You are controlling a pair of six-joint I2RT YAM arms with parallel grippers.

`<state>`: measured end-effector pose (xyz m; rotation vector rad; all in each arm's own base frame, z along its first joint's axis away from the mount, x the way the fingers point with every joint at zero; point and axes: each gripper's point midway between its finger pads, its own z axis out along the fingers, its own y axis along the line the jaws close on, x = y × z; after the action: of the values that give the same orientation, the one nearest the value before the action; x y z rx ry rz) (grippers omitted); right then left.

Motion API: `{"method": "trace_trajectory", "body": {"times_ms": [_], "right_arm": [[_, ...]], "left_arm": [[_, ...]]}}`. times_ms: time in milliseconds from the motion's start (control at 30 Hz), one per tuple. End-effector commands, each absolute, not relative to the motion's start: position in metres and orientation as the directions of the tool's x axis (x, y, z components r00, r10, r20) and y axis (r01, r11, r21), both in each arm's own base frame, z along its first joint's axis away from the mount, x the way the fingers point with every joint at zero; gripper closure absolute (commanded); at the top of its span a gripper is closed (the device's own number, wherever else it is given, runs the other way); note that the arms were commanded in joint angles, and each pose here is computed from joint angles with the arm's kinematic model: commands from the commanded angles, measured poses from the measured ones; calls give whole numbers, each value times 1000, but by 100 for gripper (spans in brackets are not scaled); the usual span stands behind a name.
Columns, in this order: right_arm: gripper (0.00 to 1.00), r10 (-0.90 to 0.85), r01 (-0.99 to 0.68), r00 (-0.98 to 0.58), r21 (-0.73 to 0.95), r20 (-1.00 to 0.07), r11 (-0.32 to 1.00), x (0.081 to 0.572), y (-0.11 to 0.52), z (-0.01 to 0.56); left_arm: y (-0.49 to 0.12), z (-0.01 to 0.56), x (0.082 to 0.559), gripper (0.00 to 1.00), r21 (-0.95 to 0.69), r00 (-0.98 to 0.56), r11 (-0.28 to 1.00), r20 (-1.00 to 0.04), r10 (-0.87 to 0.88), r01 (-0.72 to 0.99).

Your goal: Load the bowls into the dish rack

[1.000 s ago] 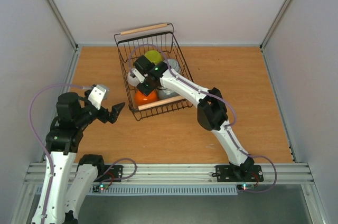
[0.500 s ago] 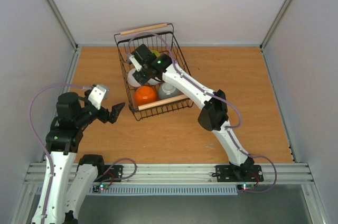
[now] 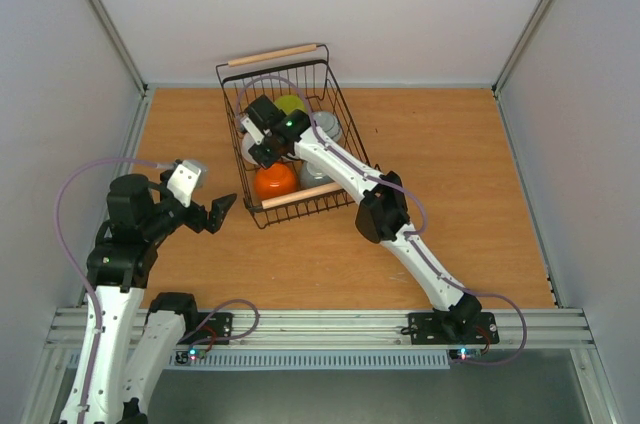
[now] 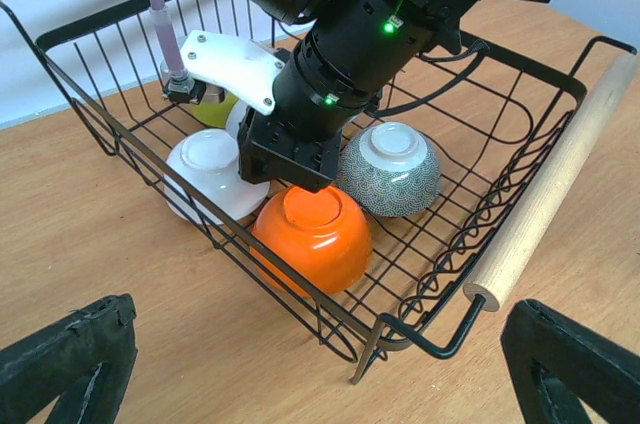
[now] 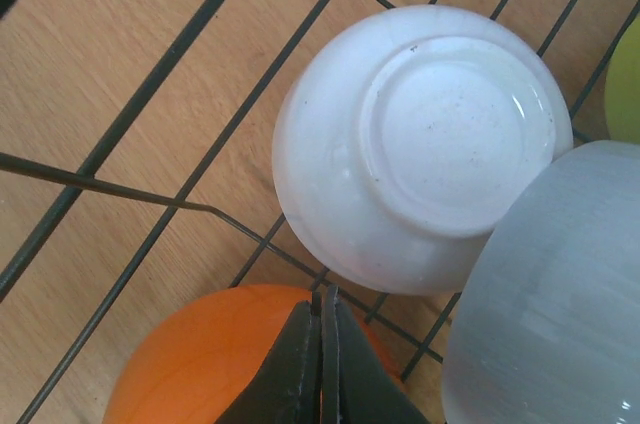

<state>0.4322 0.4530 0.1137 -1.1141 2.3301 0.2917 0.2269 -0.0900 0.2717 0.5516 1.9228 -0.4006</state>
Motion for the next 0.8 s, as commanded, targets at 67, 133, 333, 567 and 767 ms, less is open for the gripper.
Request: {"method": "trace_trajectory", "body": {"times_ms": [67, 133, 333, 567, 767], "right_arm": [[99, -662, -787, -499, -26, -560, 616, 441, 456, 98], [99, -661, -787, -500, -24, -560, 616, 445, 457, 89], [99, -655, -772, -510, -40, -558, 635, 457, 457, 66], [98, -651, -727, -465, -160, -600, 668, 485, 455, 61], [90, -636, -672, -395, -263, -663, 692, 512, 458, 69]], "left_arm": [[-90, 275, 232, 1, -8, -313, 833, -928, 200, 554], [-90, 276, 232, 1, -8, -314, 834, -928, 199, 551], [-90, 275, 233, 1, -10, -318, 834, -927, 198, 551], [-90, 275, 232, 1, -10, -316, 833, -928, 198, 552], [-90, 275, 232, 1, -11, -317, 832, -927, 199, 555]]}}
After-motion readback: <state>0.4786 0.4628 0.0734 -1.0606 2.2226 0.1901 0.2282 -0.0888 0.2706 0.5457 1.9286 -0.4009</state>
